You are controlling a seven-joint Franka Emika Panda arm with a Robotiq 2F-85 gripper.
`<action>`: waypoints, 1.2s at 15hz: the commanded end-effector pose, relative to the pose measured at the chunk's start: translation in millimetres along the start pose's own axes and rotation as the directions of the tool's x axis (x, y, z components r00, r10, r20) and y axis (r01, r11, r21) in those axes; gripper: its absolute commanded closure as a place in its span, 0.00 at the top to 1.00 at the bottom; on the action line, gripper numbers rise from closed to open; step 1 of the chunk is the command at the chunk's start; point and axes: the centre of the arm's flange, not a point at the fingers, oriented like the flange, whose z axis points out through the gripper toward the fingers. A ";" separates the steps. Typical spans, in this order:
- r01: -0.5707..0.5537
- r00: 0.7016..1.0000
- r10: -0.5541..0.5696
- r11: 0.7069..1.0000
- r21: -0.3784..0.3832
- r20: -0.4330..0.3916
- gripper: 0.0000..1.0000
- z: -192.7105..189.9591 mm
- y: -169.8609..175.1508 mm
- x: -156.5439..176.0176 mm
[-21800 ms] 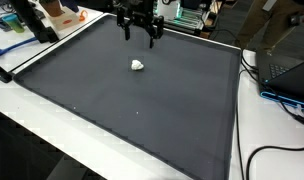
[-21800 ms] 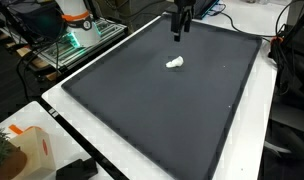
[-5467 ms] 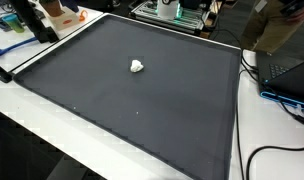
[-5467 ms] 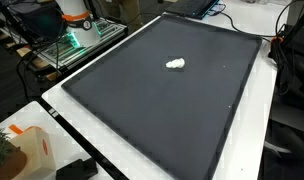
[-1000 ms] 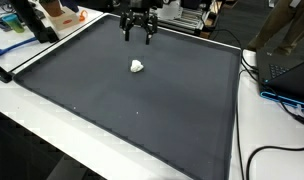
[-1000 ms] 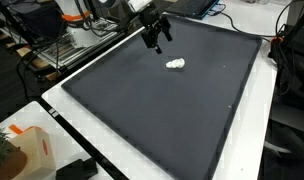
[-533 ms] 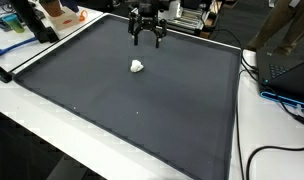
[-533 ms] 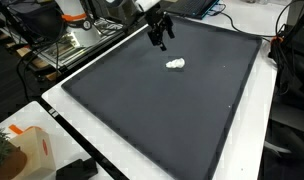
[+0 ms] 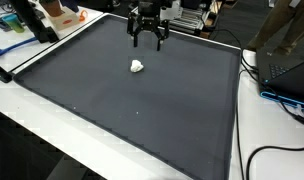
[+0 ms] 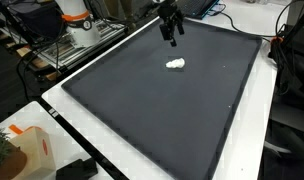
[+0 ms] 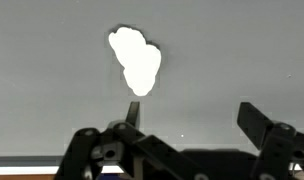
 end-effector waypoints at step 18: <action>-0.098 0.944 0.124 0.990 -0.099 0.305 1.00 -10.2 9.1 73.6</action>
